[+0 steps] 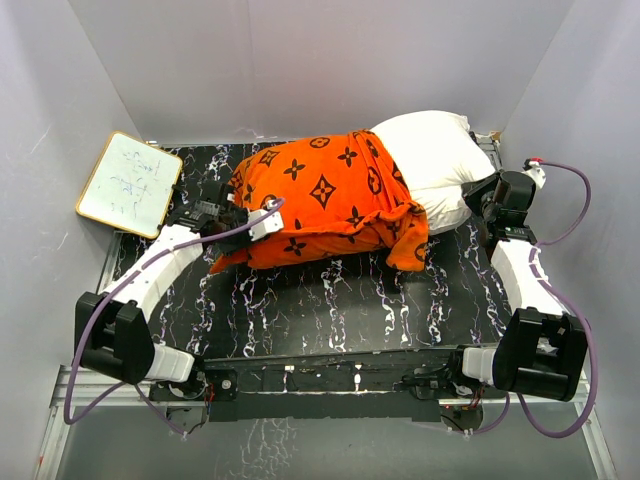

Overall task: Remove the pillowcase from the pillow
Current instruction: Remove the pillow from the pillowcase.

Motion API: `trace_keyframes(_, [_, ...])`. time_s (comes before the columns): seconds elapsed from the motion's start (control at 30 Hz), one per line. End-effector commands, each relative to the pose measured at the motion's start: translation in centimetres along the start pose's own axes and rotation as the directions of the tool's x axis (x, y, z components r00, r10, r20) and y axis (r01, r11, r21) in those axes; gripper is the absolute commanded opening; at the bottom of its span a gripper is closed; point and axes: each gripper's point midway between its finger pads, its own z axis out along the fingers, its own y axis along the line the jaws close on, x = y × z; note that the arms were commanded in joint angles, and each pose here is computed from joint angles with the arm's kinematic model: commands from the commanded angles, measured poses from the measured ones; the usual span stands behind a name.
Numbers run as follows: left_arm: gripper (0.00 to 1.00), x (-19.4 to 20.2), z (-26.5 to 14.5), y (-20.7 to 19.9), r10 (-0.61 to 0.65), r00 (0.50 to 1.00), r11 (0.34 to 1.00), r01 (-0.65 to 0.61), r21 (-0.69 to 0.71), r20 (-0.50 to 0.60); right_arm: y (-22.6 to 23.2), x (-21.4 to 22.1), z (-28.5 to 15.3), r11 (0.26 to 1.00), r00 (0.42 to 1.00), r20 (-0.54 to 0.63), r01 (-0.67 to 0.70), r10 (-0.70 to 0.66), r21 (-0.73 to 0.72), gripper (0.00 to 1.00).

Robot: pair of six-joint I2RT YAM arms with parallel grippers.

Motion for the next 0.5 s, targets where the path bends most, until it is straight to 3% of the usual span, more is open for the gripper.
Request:
trace_keyframes(0.0, [0.11, -0.9, -0.9, 0.9, -0.021, 1.000, 0.999, 0.021, -0.031, 0.012, 2.8, -6.2, -1.4, 0.998, 0.977, 0.212, 0.013, 0.001, -0.068, 0.08])
trace_keyframes(0.1, [0.00, -0.8, -1.5, 0.3, -0.045, 0.999, 0.999, 0.045, -0.011, 0.004, 2.8, -6.1, -1.2, 0.997, 0.978, 0.208, 0.001, 0.014, -0.071, 0.08])
trace_keyframes(0.27, [0.00, -0.9, -4.0, 0.7, -0.056, 0.998, 0.996, 0.056, -0.070, -0.005, 2.7, -7.0, -1.3, 0.998, 0.972, 0.234, -0.003, 0.017, -0.058, 0.08])
trace_keyframes(0.47, [0.00, 0.2, -8.3, 4.6, -0.120, 0.992, 0.963, 0.108, -0.246, -0.032, 3.3, -8.3, -1.2, 0.996, 0.967, 0.250, -0.040, 0.058, -0.076, 0.08])
